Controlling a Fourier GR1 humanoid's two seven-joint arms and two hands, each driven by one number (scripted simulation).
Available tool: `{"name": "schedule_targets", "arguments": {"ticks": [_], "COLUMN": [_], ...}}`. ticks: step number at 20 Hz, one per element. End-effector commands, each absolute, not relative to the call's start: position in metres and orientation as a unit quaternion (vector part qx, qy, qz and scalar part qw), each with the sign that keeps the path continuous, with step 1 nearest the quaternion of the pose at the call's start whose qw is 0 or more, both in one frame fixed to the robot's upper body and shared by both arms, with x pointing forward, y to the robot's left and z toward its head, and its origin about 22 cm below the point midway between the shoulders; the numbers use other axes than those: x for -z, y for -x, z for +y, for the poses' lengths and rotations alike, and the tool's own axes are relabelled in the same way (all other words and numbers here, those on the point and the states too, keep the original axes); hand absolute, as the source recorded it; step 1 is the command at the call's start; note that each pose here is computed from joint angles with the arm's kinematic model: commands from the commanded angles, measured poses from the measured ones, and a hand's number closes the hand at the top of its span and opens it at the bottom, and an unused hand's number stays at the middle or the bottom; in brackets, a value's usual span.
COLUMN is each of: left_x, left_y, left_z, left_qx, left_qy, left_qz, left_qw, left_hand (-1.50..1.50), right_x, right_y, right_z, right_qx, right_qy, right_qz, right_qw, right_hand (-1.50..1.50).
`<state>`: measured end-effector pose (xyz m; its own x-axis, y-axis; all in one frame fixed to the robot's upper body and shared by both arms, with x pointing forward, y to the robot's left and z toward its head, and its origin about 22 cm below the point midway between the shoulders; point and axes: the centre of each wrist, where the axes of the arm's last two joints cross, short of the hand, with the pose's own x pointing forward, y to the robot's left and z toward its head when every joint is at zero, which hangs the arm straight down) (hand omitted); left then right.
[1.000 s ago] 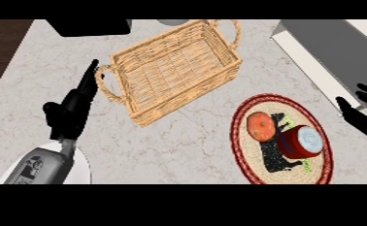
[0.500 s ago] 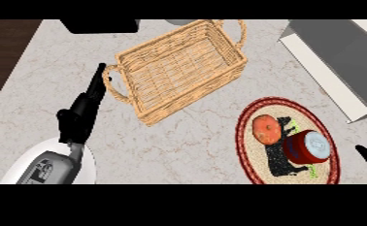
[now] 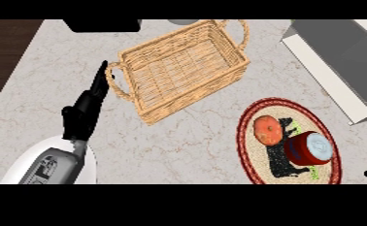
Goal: Pick the can from the placemat and place it in the tiered shelf
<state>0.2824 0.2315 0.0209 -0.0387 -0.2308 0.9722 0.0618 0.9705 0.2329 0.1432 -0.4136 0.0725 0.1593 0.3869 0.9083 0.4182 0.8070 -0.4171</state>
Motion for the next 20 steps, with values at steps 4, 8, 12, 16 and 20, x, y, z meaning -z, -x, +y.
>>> {"name": "schedule_targets", "arguments": {"ticks": [4, 8, 12, 16, 20], "left_x": [-0.012, -0.018, -0.033, -0.023, -0.020], "left_y": [-0.286, -0.288, -0.277, -0.290, -0.281], "left_z": [0.212, 0.232, 0.230, 0.215, 0.223], "left_qx": [0.115, 0.118, 0.119, 0.110, 0.116], "left_qy": [-0.048, -0.052, -0.052, -0.054, -0.047], "left_qz": [-0.706, -0.710, -0.703, -0.707, -0.705], "left_qw": [0.697, 0.692, 0.700, 0.696, 0.698], "left_hand": [0.00, 0.00, 0.00, 0.00, 0.00], "right_x": [-0.135, -0.150, -0.158, -0.162, -0.159], "right_y": [-0.151, -0.158, -0.151, -0.157, -0.175], "right_z": [-0.386, -0.364, -0.338, -0.314, -0.306], "right_qx": [-0.149, -0.225, -0.235, -0.240, -0.220], "right_qy": [0.333, 0.355, 0.363, 0.364, 0.363], "right_qz": [-0.549, -0.483, -0.446, -0.444, -0.461], "right_qw": [0.752, 0.768, 0.784, 0.783, 0.779], "right_hand": [-1.50, -1.50, -1.50, -1.50, -1.50]}}
